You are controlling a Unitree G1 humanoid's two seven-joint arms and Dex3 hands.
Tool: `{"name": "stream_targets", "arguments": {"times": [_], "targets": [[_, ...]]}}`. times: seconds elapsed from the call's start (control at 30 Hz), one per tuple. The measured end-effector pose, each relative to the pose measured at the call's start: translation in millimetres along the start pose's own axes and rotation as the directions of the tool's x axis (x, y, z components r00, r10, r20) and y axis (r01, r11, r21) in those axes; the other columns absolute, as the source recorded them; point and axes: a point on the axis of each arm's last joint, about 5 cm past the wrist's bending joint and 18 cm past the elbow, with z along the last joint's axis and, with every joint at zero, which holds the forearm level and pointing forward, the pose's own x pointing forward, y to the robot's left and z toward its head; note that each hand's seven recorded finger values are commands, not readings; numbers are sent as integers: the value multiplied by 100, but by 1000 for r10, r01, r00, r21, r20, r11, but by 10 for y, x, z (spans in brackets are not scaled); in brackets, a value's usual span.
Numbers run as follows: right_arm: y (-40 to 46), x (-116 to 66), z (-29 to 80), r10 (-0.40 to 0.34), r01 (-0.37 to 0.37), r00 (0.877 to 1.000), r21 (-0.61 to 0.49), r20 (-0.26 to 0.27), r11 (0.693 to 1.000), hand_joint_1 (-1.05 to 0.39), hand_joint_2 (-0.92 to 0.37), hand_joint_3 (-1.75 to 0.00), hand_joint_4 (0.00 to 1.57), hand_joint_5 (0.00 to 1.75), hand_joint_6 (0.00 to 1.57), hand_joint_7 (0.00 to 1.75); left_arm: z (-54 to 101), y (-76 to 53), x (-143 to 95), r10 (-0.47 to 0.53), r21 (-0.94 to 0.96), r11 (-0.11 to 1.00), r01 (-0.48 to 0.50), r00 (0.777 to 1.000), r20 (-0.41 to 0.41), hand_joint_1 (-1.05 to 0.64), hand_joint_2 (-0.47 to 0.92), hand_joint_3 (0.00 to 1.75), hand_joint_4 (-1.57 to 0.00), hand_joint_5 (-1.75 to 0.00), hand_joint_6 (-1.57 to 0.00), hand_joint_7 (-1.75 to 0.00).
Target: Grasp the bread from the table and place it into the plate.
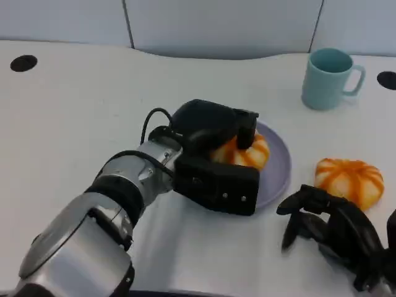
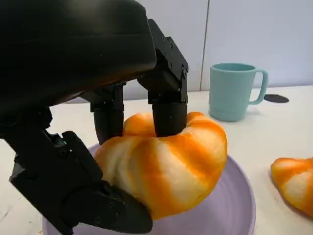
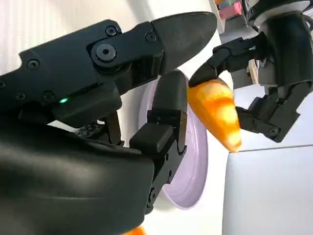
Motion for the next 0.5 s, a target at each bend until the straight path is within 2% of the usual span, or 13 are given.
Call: {"name": "stream_targets", "arguments": {"times": [0.03, 0.07, 0.1, 0.17, 0.3, 0.33, 0.4, 0.5], "targets": [[0, 0, 0, 0, 0, 1000, 1, 0, 1000, -53, -92, -11, 64, 159, 71, 110, -6, 5, -2, -9, 2, 1000, 9, 1000, -1, -68, 92, 5, -36, -128, -40, -99], [0, 0, 0, 0, 0, 1000, 1, 0, 1000, -53, -92, -11, 64, 159, 71, 110, -10, 12, -2, -14, 4, 1000, 14, 1000, -2, -72, 92, 7, -32, -108, -43, -72], [0, 0, 0, 0, 0, 1000, 0, 0, 1000, -53, -92, -11, 64, 159, 71, 110, -13, 21, 0, -19, 7, 1000, 19, 1000, -2, -73, 92, 7, -30, -94, -45, -55], [0, 0, 0, 0, 0, 1000, 1, 0, 1000, -54, -92, -10, 64, 158, 71, 109, -15, 37, 6, -22, 18, 1000, 22, 1000, -4, -74, 92, 8, -23, -74, -46, -29], [-1, -1, -1, -1, 1, 1000, 5, 0, 1000, -53, -92, -10, 64, 158, 71, 109, -13, 44, 12, -34, 31, 999, 34, 999, -8, -78, 92, 8, -4, -70, -41, -9], [-1, -1, -1, -1, 1, 1000, 5, 0, 1000, -53, -92, -10, 64, 158, 71, 109, -13, 43, 12, -37, 35, 999, 37, 999, -9, -78, 92, 7, -2, -70, -39, -7], [0, 0, -1, -3, 3, 1000, 4, 0, 1000, -53, -92, -10, 64, 158, 71, 109, -11, 43, 14, -43, 40, 998, 43, 999, -9, -81, 92, 7, 0, -58, -34, -3], [5, 3, 1, -5, 5, 1000, 0, -1, 1000, -55, -92, -10, 64, 159, 71, 109, -11, 47, 18, -48, 52, 997, 49, 999, -16, -83, 92, 7, 0, -55, -33, -2]]}}
